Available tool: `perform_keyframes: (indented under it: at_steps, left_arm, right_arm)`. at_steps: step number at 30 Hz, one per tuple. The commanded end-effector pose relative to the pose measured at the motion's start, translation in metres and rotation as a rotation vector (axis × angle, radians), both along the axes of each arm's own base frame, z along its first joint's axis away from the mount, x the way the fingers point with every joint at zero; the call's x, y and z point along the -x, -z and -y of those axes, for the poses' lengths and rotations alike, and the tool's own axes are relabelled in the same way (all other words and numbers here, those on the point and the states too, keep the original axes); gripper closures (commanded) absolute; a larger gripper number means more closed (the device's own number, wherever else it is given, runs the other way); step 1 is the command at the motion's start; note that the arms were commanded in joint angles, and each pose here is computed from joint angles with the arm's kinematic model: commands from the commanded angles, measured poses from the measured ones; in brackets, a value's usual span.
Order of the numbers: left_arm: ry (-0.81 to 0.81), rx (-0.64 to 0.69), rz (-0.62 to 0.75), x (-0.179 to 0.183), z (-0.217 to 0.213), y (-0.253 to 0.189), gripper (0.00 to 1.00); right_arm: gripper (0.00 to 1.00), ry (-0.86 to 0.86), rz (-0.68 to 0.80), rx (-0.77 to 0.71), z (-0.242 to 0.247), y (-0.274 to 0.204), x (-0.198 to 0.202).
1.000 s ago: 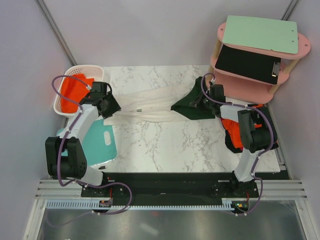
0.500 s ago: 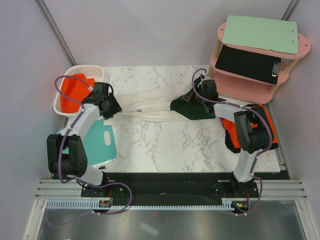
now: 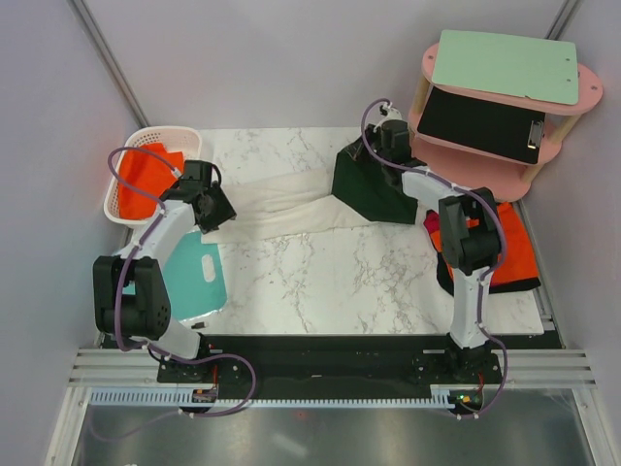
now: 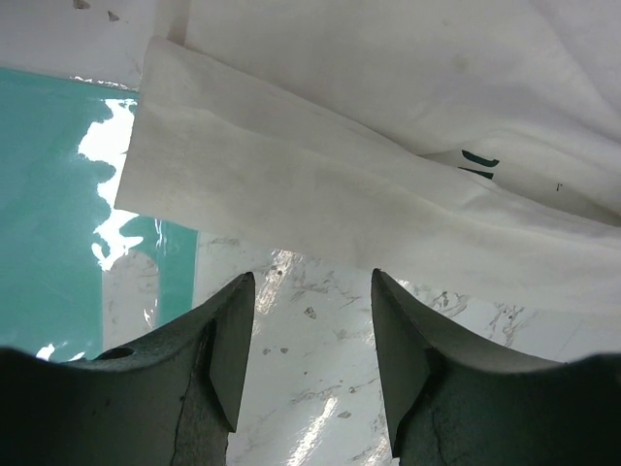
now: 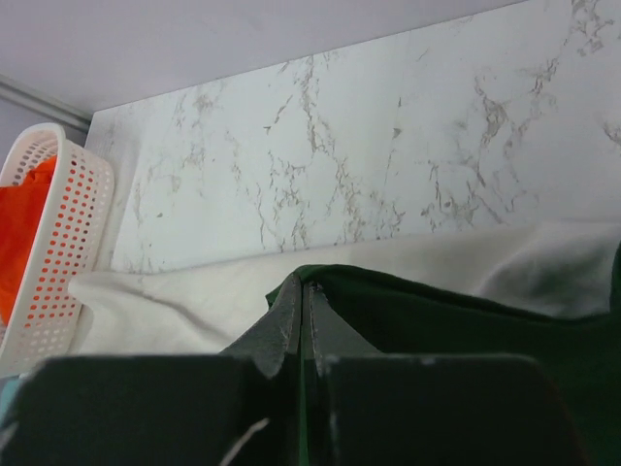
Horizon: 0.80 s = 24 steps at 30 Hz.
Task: Fold and stack the t-shirts
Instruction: Fold the tshirt
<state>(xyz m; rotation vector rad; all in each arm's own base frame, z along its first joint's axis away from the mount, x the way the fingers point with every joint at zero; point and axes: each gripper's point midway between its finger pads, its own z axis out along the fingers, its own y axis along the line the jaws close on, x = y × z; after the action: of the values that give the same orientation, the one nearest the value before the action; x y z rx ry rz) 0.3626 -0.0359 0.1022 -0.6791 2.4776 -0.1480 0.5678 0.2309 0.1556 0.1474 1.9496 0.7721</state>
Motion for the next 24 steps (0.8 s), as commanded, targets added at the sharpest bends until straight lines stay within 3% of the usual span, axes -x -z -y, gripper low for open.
perform_keyframes:
  at_steps: [1,3,5,8,9,10,13,15,19,20,21,22,23,24]
  left_arm:
    - [0.016,-0.045,0.011,-0.005,-0.005,-0.001,0.42]
    - [0.017,-0.043,0.010,-0.005,-0.005,0.000,0.42]
    - [0.019,-0.043,0.013,-0.005,-0.005,-0.002,0.42]
    - [0.024,-0.040,0.020,-0.006,-0.004,-0.004,0.42]
    - [0.026,-0.039,0.025,-0.006,-0.003,-0.006,0.42]
    - [0.029,-0.036,0.028,-0.007,-0.002,-0.007,0.42]
    - [0.036,-0.036,0.041,-0.010,0.001,-0.011,0.41]
    - [0.043,-0.037,0.048,-0.013,0.003,-0.013,0.41]
    - [0.088,-0.061,0.050,-0.026,0.015,-0.011,0.43]
    - [0.108,-0.062,0.069,-0.035,0.020,-0.017,0.74]
    - [0.123,-0.080,0.064,-0.040,0.023,-0.015,0.98]
    - [0.123,-0.094,0.033,-0.044,0.024,-0.004,0.98]
    - [0.123,-0.103,0.044,-0.054,0.026,-0.008,0.98]
    - [0.112,-0.130,0.036,-0.057,0.024,-0.006,0.98]
  right_arm:
    - [1.00,-0.003,0.029,0.020,-0.006,0.001,-0.029]
    - [1.00,-0.006,0.010,0.025,-0.011,0.015,-0.038]
    - [0.88,-0.008,0.008,0.035,-0.011,0.019,-0.045]
    - [0.61,-0.014,0.009,0.045,-0.010,0.032,-0.040]
    - [0.53,-0.012,0.038,0.047,-0.009,0.016,-0.036]
    - [0.32,-0.006,0.050,0.051,-0.006,0.010,-0.033]
    - [0.02,0.024,0.088,0.077,0.007,-0.016,-0.015]
    - [0.02,0.049,0.095,0.098,0.018,-0.034,0.003]
    - [0.02,0.069,0.023,0.150,0.035,-0.028,0.036]
    - [0.02,0.072,0.007,0.166,0.039,-0.027,0.043]
    - [0.05,0.077,-0.012,0.177,0.042,-0.022,0.048]
    - [0.16,0.058,-0.037,0.198,0.043,-0.009,0.057]
    - [0.38,0.051,-0.033,0.202,0.045,-0.011,0.062]
    - [0.99,0.064,-0.043,0.212,0.048,-0.005,0.064]
